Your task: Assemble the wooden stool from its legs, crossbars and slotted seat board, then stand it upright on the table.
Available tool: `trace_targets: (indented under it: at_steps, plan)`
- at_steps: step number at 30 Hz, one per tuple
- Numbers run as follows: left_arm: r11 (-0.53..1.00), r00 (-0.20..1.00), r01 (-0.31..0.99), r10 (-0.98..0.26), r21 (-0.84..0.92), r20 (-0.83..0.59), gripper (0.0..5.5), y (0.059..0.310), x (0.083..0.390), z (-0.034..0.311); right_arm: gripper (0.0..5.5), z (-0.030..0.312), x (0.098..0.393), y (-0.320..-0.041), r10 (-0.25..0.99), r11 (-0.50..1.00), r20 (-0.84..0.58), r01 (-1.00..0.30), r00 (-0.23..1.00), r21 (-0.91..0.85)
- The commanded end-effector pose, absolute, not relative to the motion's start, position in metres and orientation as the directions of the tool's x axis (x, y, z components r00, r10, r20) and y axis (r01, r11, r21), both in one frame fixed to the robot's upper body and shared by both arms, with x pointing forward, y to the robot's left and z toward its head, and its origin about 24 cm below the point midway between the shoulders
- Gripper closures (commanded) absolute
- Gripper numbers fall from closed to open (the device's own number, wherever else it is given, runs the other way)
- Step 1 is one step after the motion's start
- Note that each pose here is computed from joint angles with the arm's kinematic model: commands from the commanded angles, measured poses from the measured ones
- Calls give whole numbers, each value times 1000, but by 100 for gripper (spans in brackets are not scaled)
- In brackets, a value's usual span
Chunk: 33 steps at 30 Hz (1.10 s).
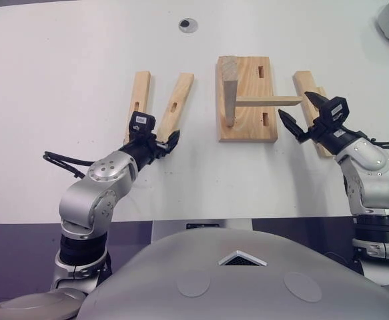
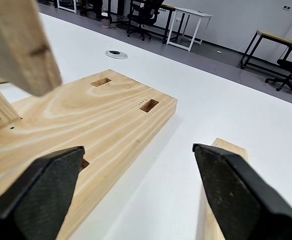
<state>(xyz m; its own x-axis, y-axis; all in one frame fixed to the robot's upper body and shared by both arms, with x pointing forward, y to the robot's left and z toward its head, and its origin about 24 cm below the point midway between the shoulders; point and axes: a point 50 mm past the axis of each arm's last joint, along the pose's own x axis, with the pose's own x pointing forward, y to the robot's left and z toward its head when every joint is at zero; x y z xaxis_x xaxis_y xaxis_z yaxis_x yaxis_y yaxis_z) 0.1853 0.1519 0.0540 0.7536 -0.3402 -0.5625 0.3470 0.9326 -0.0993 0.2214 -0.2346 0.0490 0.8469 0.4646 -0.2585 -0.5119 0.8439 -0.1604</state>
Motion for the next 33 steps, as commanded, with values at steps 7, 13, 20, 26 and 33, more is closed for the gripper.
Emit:
trace_targets:
  at_steps: [7, 13, 20, 26, 33]
  plan:
    - [919, 734, 394, -330, -22, -593, 264, 147, 179, 40, 146, 53, 225, -227, 473, 841, -227, -513, 851, -171]
    - [930, 757, 365, -280, 28, -590, 341, 151, 182, 37, 146, 56, 228, -229, 457, 852, -210, -493, 864, -176]
    - [964, 913, 266, -243, 25, -328, 342, 157, 210, 81, 146, 68, 232, -243, 368, 896, -152, -394, 917, -207]
    - [973, 973, 229, -229, 13, 8, 342, 168, 229, 153, 146, 108, 246, -272, 238, 928, -12, -231, 971, -292]
    - [879, 885, 298, -401, 373, 238, 342, 157, 240, 224, 146, 214, 271, -261, 252, 943, 358, -311, 899, 117]
